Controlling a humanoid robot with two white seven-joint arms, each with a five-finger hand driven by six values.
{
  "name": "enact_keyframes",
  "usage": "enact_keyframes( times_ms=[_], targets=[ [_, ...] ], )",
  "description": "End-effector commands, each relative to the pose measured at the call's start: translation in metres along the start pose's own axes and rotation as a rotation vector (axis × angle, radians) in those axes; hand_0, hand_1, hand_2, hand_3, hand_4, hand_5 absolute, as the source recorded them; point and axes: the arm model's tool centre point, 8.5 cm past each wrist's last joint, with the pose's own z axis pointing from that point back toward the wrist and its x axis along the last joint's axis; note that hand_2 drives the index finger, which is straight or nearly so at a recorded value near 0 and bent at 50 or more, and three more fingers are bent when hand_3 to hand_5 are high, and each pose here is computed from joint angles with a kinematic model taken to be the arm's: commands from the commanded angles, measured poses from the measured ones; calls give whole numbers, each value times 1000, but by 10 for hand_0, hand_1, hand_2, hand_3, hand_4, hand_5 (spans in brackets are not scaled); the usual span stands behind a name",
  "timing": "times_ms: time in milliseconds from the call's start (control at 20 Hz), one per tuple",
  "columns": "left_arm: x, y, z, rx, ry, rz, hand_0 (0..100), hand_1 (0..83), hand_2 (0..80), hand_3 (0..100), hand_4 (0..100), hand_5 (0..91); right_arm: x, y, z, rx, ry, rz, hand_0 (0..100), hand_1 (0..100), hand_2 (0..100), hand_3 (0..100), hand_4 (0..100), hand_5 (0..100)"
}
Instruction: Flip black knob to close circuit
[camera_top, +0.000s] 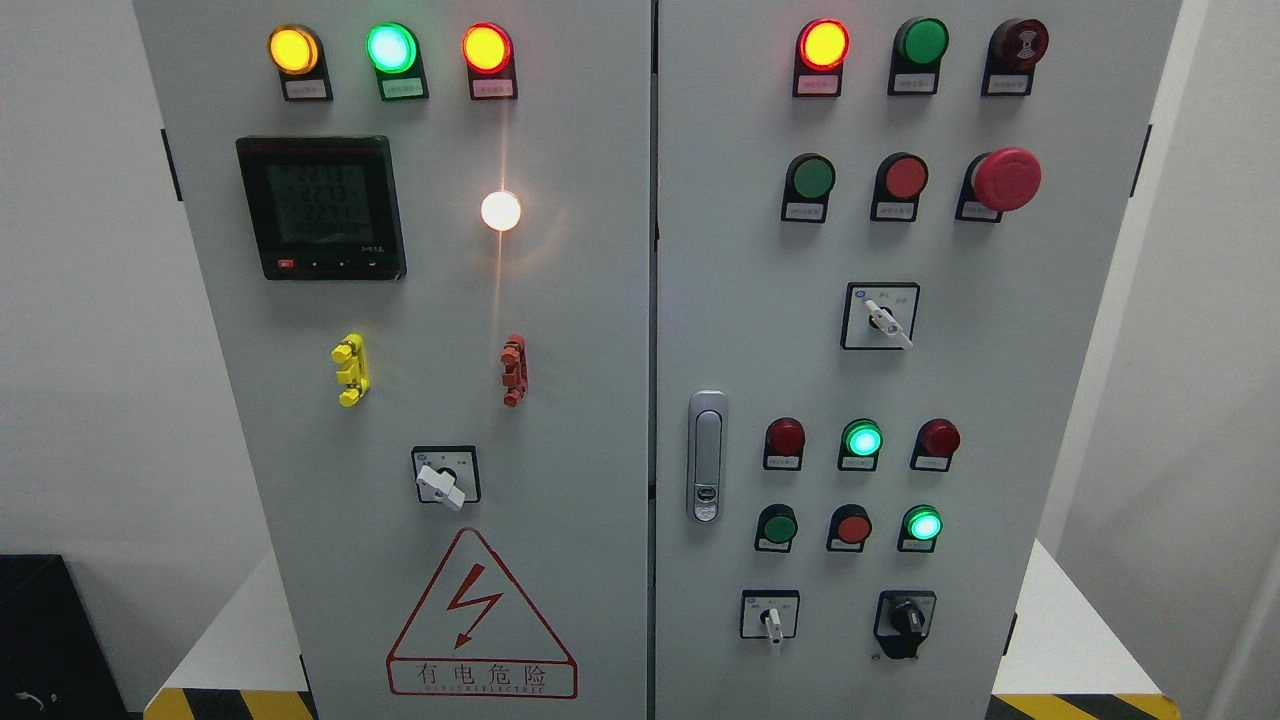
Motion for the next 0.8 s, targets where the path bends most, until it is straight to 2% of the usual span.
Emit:
enact_keyframes(
  times_ms=[0,400,500,750],
  targets=[
    [0,0,0,-1,-1,1,120,556,0,0,0,0,24,-1,0,19,-85,79,0,112,0,0,0,0],
    [0,0,0,-1,-1,1,120,556,0,0,0,0,87,-13,6,-67,-204,355,0,103,0,0,0,0],
    [0,0,0,-1,-1,1,120,556,0,0,0,0,103,-20,10,-117,-245,439,0,99,14,55,11,0],
    [0,0,0,-1,-1,1,120,556,0,0,0,0,150,-43,27,-260,-352,625,0,92,174,236,216,0]
  ],
)
